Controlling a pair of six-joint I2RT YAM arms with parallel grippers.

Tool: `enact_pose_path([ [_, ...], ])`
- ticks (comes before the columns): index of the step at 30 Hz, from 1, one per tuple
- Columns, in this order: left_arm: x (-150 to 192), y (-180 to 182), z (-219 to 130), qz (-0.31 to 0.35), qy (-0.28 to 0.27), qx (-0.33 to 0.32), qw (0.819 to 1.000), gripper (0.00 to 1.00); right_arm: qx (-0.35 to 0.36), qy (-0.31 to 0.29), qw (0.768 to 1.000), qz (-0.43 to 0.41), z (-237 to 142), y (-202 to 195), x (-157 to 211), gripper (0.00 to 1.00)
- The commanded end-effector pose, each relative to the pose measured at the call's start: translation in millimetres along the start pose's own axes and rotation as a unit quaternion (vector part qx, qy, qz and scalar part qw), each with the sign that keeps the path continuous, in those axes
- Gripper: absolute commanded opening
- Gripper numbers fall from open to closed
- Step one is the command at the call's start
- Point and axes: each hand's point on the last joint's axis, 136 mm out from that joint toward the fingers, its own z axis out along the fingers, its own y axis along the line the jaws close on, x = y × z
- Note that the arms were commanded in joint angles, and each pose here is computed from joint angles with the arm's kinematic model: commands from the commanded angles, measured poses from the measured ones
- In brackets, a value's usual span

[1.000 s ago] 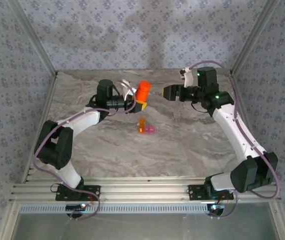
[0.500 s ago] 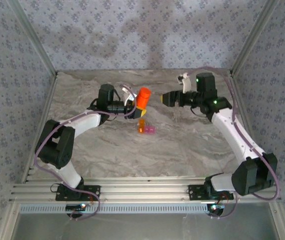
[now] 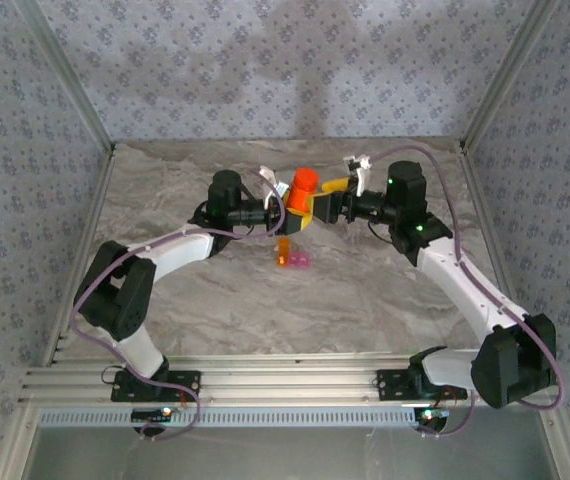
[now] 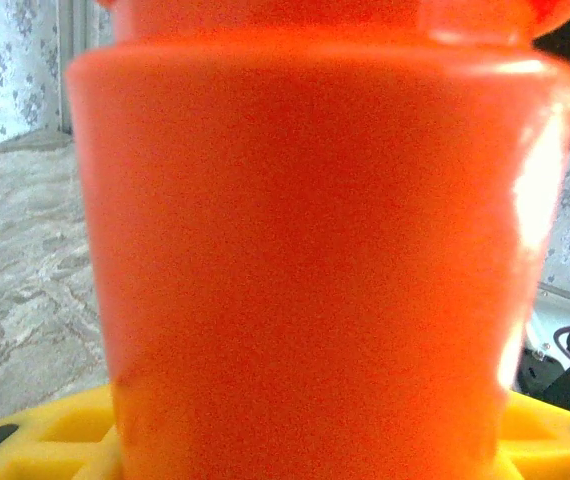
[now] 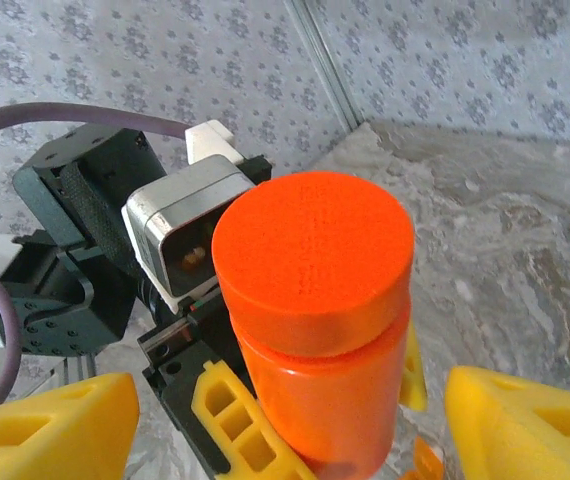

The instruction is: Sort the pills into containers

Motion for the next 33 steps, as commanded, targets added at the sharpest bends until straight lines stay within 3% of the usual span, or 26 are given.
enact_pose_path([
  [1, -28.9, -5.2, 3.3, 0.021, -0.039, 0.009, 0.999, 0.0, -0.012, -0.016, 1.0, -0.013, 5.3, 2.4, -4.2, 0.82],
  [17, -29.8, -18.9, 14.2, 0.028, -0.031, 0.019, 0.999, 0.0, -0.026, -0.02, 0.999, -0.007, 30.6, -1.7, -1.4, 0.78],
  [23, -26.8, -21.5, 14.1, 0.029, -0.025, 0.021, 0.999, 0.0, -0.03, -0.029, 0.999, -0.003, 34.2, -3.1, -7.1, 0.64],
  [30, -25.1, -23.5, 12.8, 0.031, -0.024, 0.018, 0.999, 0.0, -0.038, -0.024, 0.999, 0.004, 39.8, -3.6, -6.1, 0.35],
  [33, -25.0, -21.4, 12.2, 0.031, -0.024, 0.01, 0.999, 0.0, -0.036, -0.026, 0.999, 0.006, 39.9, -4.4, -5.9, 0.28],
])
